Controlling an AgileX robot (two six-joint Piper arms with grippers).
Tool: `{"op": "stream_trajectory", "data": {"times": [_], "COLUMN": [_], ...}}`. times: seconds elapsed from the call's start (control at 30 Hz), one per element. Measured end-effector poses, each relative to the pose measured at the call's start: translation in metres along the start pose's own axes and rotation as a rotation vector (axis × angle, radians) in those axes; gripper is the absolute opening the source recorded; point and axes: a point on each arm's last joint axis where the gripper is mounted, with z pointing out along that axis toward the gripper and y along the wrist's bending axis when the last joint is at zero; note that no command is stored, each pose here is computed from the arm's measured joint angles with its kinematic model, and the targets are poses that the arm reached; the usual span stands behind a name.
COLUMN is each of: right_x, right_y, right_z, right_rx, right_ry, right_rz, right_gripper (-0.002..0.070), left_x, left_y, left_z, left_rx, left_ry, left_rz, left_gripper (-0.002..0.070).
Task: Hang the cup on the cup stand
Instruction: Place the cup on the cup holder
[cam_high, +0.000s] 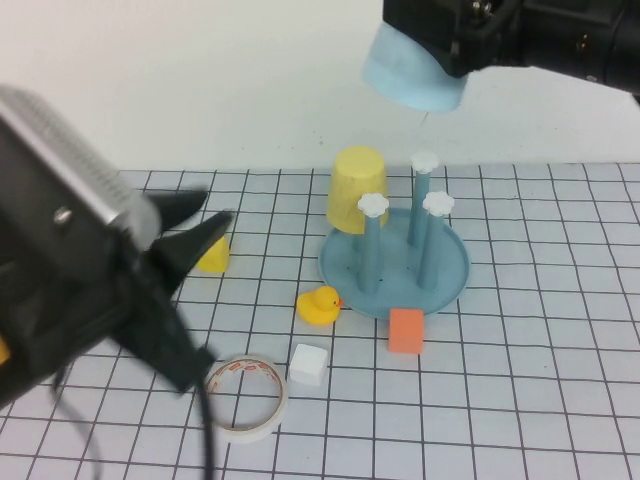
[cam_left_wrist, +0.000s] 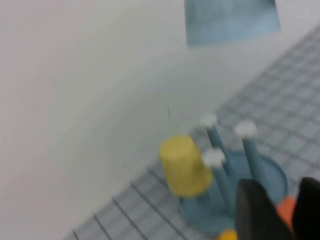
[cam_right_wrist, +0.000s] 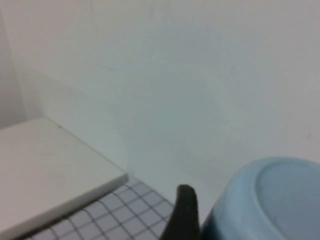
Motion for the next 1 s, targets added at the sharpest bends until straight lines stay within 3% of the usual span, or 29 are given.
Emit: {"op": "stream_trajectory", "data": {"times": [0.1,0.23,0.43,0.73,1.0], "right_x": [0.002,0.017,0.053,0.103,0.109], "right_y": [-0.006,-0.020,-0.041,-0.058,-0.071], "right_z": [0.001,0.010,0.030,0.052,0.070], "right_rx": [0.057,0.138,0.208,0.205,0.232], "right_ry": [0.012,0.067,0.180,0.309,0.315], "right_rz": [-0.143,-0.190,-0.227,-0.270,-0.284], "right_gripper": [0.0590,0.0590,0.0589,0.0589,0.0589], "left_x": [0.005,0.013,0.026,0.032,0.032], "left_y": [0.000,-0.002,-0.005,-0.006,-0.006], "left_z": [-0.017,-0.037,-0.062,-0.073,-0.073], "left_rx": [0.016,0.038,0.056,0.052,0.050], "left_ry": [0.084,0.202,0.300,0.296,0.297], "left_rz": [-0.026,-0.035,-0.043,-0.065,-0.063], "left_gripper": [0.0049,0.0009,0.0000,-0.0001,-0.0001]}}
